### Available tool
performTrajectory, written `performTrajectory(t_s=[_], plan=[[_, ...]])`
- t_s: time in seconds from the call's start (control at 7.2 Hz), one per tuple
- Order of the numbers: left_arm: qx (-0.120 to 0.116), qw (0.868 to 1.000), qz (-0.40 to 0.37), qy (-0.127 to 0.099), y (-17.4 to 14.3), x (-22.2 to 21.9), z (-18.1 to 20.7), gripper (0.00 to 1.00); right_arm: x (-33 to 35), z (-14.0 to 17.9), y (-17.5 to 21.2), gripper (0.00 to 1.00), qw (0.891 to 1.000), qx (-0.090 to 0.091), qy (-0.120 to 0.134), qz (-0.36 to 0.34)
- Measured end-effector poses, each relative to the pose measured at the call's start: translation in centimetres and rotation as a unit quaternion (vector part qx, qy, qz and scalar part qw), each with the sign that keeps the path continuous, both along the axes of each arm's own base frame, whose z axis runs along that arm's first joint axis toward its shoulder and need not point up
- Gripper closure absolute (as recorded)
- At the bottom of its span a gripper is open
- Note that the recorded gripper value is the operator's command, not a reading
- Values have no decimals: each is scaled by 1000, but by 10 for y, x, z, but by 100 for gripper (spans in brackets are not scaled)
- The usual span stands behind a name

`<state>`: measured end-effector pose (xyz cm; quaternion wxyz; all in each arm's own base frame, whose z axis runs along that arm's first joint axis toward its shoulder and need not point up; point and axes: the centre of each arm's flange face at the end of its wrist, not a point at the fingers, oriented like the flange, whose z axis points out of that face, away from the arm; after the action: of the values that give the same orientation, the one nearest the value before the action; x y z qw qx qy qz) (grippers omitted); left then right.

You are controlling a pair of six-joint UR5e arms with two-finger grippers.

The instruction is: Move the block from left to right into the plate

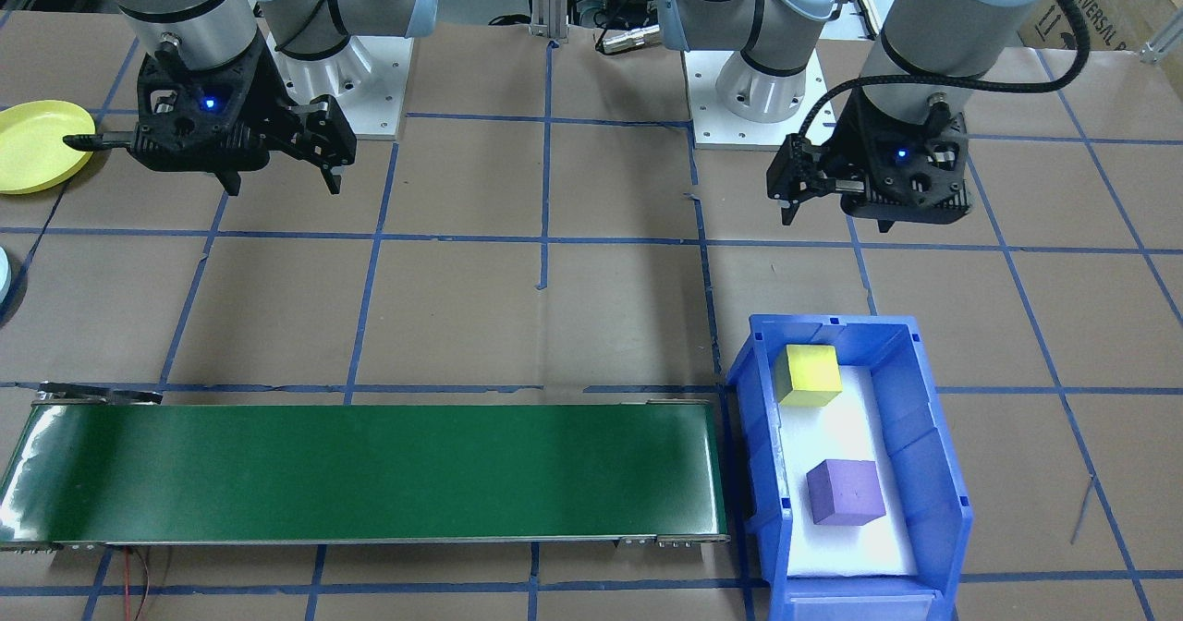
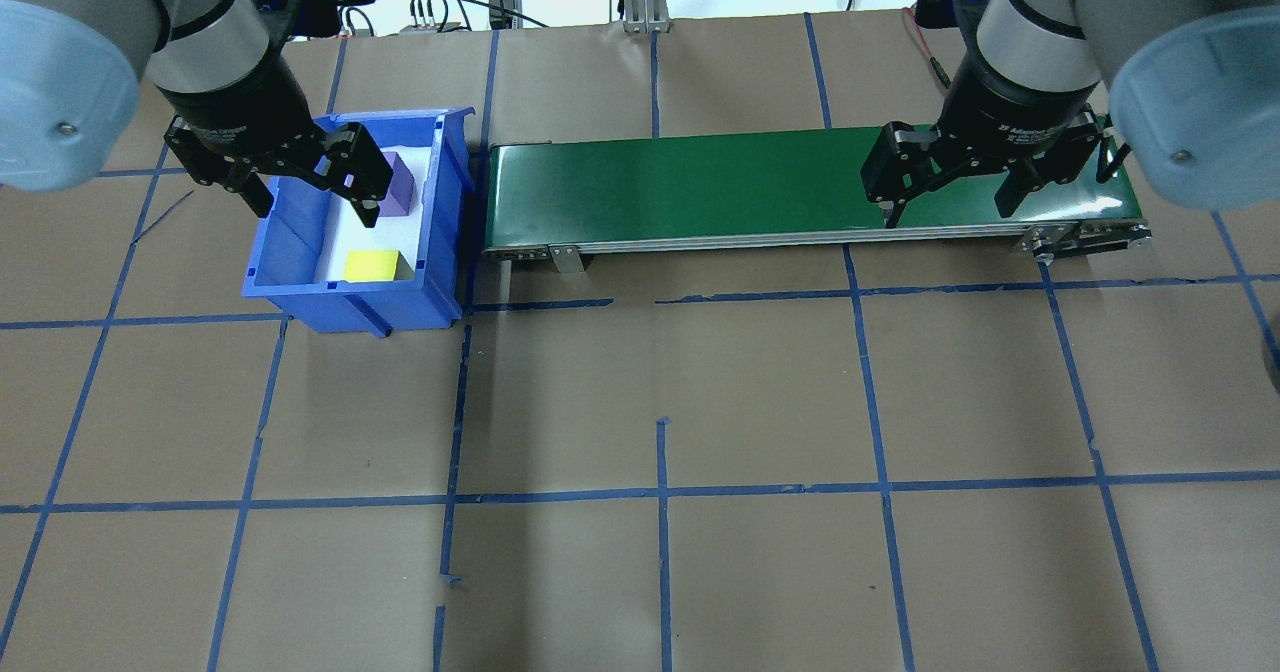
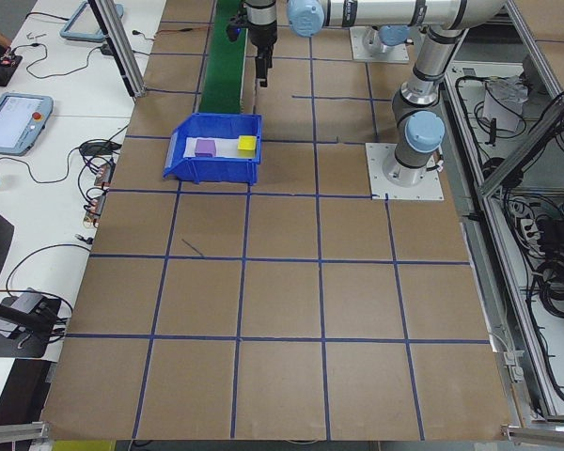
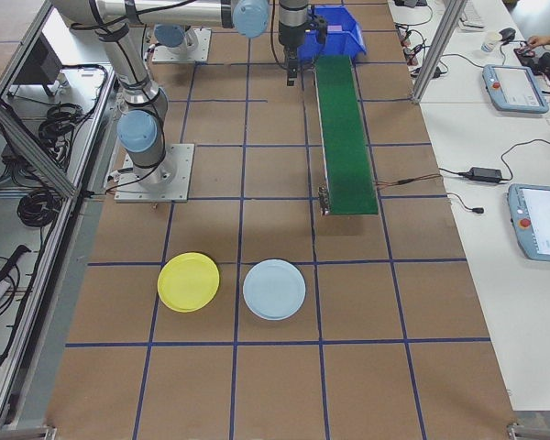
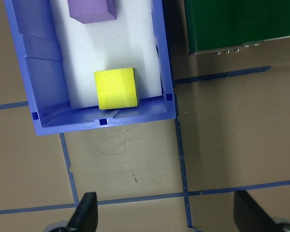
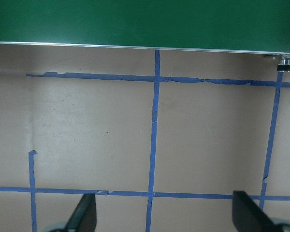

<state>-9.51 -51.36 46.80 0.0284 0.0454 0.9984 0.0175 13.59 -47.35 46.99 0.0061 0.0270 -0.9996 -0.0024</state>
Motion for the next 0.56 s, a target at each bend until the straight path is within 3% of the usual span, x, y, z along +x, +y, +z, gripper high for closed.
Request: performTrajectory(t_s=[0.28,0.56], plan=[[-27,999,29,8,-30,30,-12,0,0,0,0,0,1000,0,0,0],[-85,996,33,23,-75,39,-39,0,0,0,0,0,1000,-1,0,0]])
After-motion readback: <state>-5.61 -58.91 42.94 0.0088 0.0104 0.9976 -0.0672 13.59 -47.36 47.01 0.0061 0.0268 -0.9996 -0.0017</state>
